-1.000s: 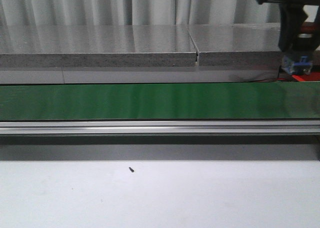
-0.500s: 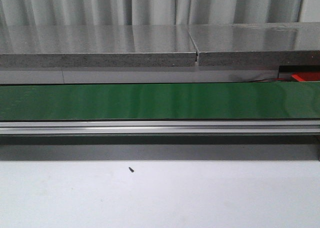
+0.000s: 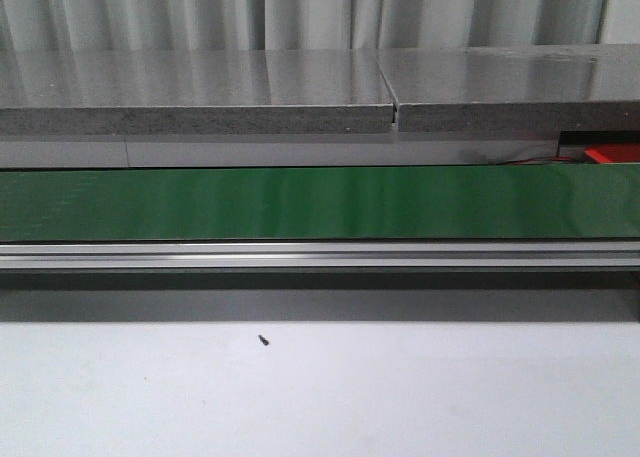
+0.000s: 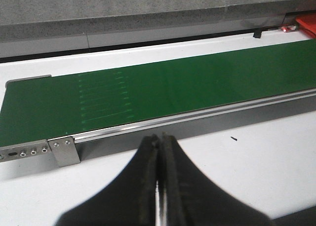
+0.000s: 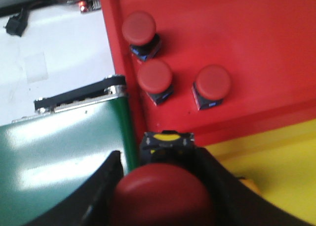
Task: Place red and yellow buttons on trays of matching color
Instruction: 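Carry the red button into the red tray and open the right gripper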
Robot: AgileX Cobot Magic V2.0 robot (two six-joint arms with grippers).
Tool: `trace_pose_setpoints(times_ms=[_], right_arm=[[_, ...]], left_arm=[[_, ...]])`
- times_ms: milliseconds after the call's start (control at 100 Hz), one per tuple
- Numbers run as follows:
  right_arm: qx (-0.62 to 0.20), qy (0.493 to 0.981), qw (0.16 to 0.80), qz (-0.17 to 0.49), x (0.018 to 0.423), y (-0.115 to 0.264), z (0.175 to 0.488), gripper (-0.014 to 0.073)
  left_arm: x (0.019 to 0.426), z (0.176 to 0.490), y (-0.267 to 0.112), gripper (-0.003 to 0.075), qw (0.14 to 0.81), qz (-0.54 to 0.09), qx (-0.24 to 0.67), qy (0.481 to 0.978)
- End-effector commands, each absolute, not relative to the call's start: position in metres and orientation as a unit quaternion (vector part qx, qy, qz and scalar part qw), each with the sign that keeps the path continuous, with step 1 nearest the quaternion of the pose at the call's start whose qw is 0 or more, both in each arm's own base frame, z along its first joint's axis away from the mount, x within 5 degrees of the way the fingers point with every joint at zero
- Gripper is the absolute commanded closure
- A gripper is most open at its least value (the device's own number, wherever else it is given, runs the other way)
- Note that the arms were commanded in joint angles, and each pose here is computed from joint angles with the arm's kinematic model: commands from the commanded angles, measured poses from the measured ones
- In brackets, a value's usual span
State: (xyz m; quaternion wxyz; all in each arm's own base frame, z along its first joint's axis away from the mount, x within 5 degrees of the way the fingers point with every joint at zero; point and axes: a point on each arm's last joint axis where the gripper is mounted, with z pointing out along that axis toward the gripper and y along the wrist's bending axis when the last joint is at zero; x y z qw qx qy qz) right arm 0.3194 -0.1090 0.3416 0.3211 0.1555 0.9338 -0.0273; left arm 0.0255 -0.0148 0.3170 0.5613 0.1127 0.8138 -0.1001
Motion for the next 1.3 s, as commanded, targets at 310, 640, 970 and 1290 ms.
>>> trace_pose_setpoints(times_ms=[310, 640, 970, 1290], right_arm=[[0.147, 0.925, 0.349, -0.033, 0.378, -0.137, 0.372, 0.0371], [0.146, 0.940, 0.307, -0.023, 0.420, -0.152, 0.350, 0.0371], [0.177, 0.935, 0.306, -0.023, 0.436, -0.177, 0.317, 0.0371], [0.199, 0.926, 0.321, -0.007, 0.452, -0.193, 0.288, 0.0371]], left_arm=[[0.027, 0.331, -0.016, 0.0738, 0.595, -0.112, 0.108, 0.789], [0.027, 0.331, -0.015, 0.0738, 0.595, -0.109, 0.108, 0.789], [0.027, 0.331, -0.015, 0.0739, 0.595, -0.109, 0.108, 0.789], [0.027, 0.331, -0.015, 0.0738, 0.595, -0.109, 0.108, 0.789]])
